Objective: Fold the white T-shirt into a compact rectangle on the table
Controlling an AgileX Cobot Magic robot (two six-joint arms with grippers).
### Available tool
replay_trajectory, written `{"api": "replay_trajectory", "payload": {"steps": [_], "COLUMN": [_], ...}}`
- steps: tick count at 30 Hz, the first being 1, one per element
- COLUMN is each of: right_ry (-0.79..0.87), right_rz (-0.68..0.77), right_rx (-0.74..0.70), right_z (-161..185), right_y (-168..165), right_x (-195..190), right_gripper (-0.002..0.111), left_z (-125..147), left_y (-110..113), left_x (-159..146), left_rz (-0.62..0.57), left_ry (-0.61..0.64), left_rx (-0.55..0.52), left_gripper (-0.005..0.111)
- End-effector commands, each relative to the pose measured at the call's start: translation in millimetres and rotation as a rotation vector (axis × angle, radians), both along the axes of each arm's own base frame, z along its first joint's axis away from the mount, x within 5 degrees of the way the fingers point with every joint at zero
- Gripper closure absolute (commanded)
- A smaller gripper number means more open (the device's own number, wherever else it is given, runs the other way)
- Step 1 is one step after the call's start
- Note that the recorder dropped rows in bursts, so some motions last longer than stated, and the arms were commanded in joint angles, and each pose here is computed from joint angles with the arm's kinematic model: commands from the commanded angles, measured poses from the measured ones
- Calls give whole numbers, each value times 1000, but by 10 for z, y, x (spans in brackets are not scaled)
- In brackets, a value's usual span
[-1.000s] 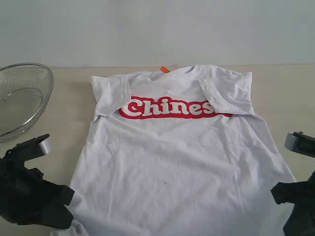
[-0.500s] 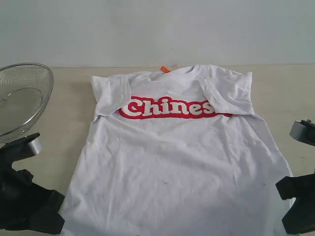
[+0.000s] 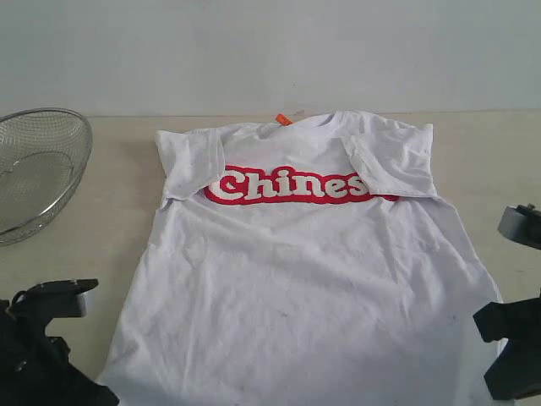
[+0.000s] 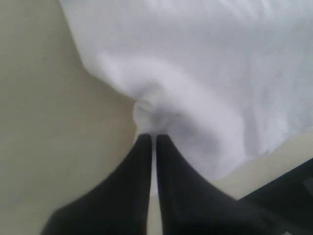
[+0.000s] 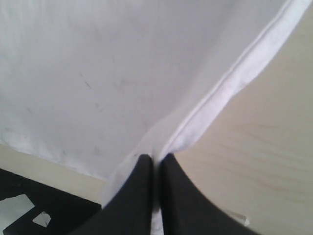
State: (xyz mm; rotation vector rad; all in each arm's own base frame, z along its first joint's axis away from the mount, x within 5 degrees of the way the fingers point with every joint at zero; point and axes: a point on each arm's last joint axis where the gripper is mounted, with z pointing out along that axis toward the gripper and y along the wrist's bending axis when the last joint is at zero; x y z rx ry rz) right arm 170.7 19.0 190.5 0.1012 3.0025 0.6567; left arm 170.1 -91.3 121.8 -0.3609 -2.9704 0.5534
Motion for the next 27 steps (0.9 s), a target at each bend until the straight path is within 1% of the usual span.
{"api": "replay_trajectory", "payload": {"steps": [1,2,4,7,8,9,11,15,23,27], "right_ry": [-22,-23,-25,-32,-37,-38,-42,-45,-51,-58], "right_rz": [3,4,3,0,-3,-3,-5,-7,-7,-10], "right_rx": [-5,-3,-4,-8,-10,-11,-13,-14,-15,-19], "right_z": [12,12,12,11,11,11,11,10,11,10], "right_y": [-10,-9,-10,-13,-15,-16,-18,-19,-20,-23], "right_x": [3,3,5,12,17,18,22,25,30,37], "right_gripper": [108,108,108,108,108,108,108,108,108,108], "left_z": [-35,-35,-34,-27,-21,-16,-12,-22,-135,-184], "left_y": [6,6,7,-7,-16,-25,-34,-32,-44,-80], "left_x": [-12,-12,-14,-30,-42,-51,-54,-30,-32,-24], "left_rz": [-2,-2,-5,7,12,20,30,52,63,64], "left_ry": [10,10,12,35,52,65,73,54,112,130], "left_rx": [24,24,25,11,1,-8,-17,-11,-4,-38], "left_gripper": [96,90,75,45,39,38,39,40,40,40]}}
